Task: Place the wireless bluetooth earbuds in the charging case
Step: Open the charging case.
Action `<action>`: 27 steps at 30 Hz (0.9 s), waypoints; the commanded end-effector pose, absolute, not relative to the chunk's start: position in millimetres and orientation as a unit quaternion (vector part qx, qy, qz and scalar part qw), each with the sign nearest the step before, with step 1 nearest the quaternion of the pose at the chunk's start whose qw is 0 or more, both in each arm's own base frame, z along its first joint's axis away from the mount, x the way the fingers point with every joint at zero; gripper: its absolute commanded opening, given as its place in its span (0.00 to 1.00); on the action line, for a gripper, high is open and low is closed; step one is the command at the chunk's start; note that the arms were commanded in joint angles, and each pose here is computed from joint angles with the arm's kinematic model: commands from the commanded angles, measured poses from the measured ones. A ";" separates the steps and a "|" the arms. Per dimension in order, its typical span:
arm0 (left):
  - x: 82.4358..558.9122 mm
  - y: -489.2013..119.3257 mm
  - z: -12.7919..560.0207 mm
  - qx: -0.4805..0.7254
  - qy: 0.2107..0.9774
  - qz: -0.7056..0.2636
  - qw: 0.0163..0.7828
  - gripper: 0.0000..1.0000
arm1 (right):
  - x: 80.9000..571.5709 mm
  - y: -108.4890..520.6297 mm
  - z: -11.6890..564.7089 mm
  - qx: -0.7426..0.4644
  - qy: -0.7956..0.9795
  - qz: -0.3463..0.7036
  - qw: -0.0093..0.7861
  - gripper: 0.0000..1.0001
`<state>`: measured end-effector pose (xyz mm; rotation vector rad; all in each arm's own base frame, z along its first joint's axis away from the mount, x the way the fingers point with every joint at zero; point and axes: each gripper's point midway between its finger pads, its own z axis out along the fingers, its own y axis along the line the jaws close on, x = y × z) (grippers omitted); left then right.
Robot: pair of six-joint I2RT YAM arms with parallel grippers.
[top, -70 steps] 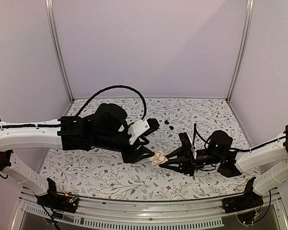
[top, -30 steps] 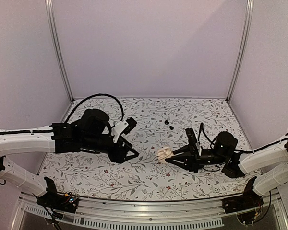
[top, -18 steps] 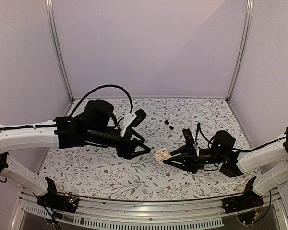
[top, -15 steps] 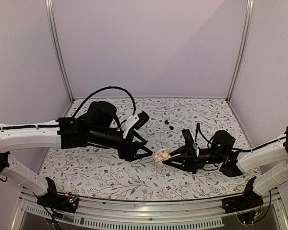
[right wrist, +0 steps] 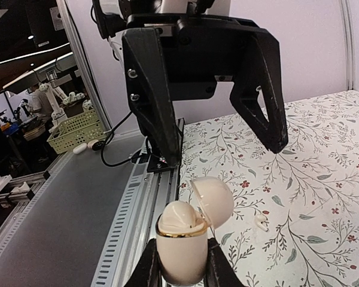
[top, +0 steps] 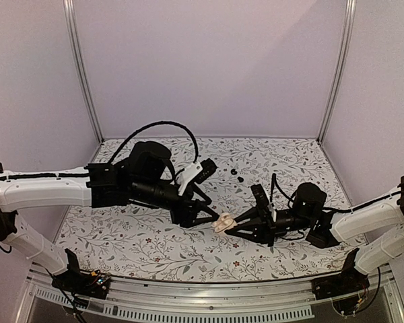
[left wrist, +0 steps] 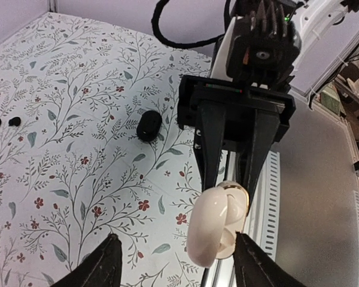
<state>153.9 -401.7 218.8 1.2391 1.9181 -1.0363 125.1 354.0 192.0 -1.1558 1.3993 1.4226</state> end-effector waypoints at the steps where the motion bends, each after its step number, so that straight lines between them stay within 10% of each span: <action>1: 155.1 -406.8 225.1 0.476 0.721 -0.386 0.323 0.63 | 121.2 358.7 202.1 -0.470 0.536 0.568 0.411 0.00; 27: 155.5 -408.2 207.4 0.488 0.732 -0.361 0.309 0.63 | 114.3 360.0 202.9 -0.481 0.525 0.573 0.404 0.00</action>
